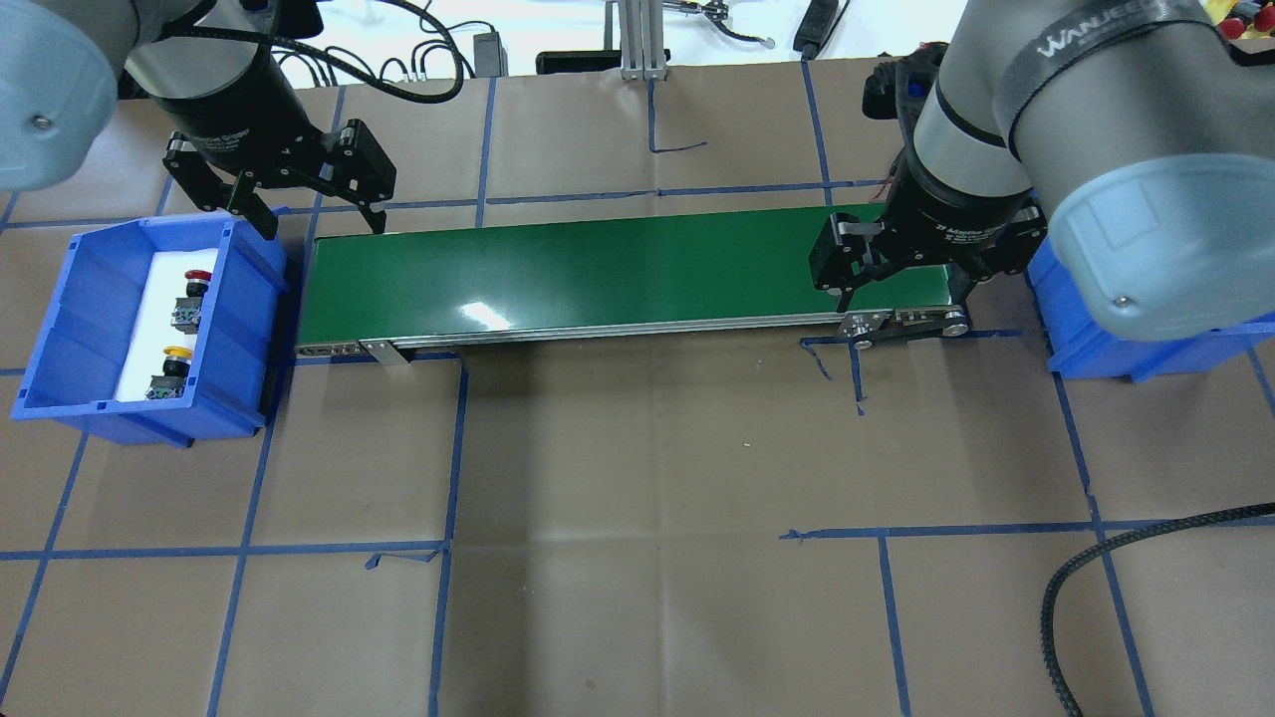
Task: Transport two buttons from left to right
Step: 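Move the left gripper over the blue bin holding the buttons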
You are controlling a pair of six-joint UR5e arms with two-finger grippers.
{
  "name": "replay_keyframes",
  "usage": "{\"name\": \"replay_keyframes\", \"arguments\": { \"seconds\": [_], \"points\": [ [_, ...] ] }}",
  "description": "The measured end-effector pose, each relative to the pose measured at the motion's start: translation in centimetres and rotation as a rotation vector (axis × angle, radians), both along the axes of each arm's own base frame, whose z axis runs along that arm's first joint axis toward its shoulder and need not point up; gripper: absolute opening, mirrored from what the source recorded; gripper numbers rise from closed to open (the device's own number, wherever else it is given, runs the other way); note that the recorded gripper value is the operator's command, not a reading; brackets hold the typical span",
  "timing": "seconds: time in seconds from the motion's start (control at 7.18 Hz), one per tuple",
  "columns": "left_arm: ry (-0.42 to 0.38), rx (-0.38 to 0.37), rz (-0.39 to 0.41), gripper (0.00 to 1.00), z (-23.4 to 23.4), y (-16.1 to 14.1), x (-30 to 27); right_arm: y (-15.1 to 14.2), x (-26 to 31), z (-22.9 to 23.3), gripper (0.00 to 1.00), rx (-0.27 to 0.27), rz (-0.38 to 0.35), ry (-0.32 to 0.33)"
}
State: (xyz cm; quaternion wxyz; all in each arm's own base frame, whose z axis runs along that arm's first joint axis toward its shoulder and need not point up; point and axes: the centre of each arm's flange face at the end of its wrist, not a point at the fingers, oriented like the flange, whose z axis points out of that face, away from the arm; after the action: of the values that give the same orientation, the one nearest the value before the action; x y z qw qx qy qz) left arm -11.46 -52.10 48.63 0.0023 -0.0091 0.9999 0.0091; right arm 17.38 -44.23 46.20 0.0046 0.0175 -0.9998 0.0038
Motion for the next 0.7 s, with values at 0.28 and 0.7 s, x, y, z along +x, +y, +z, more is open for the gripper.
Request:
{"name": "replay_keyframes", "arguments": {
  "seconds": [0.28, 0.7],
  "points": [
    [0.000, -0.001, 0.000, 1.00, 0.01, -0.02, 0.00, -0.02, 0.01, -0.01, 1.00, -0.001, -0.001, -0.001],
    [-0.001, -0.001, -0.001, 1.00, 0.04, 0.00, 0.01, 0.08, -0.21, 0.27, 1.00, -0.006, -0.007, 0.000]
  ]
}}
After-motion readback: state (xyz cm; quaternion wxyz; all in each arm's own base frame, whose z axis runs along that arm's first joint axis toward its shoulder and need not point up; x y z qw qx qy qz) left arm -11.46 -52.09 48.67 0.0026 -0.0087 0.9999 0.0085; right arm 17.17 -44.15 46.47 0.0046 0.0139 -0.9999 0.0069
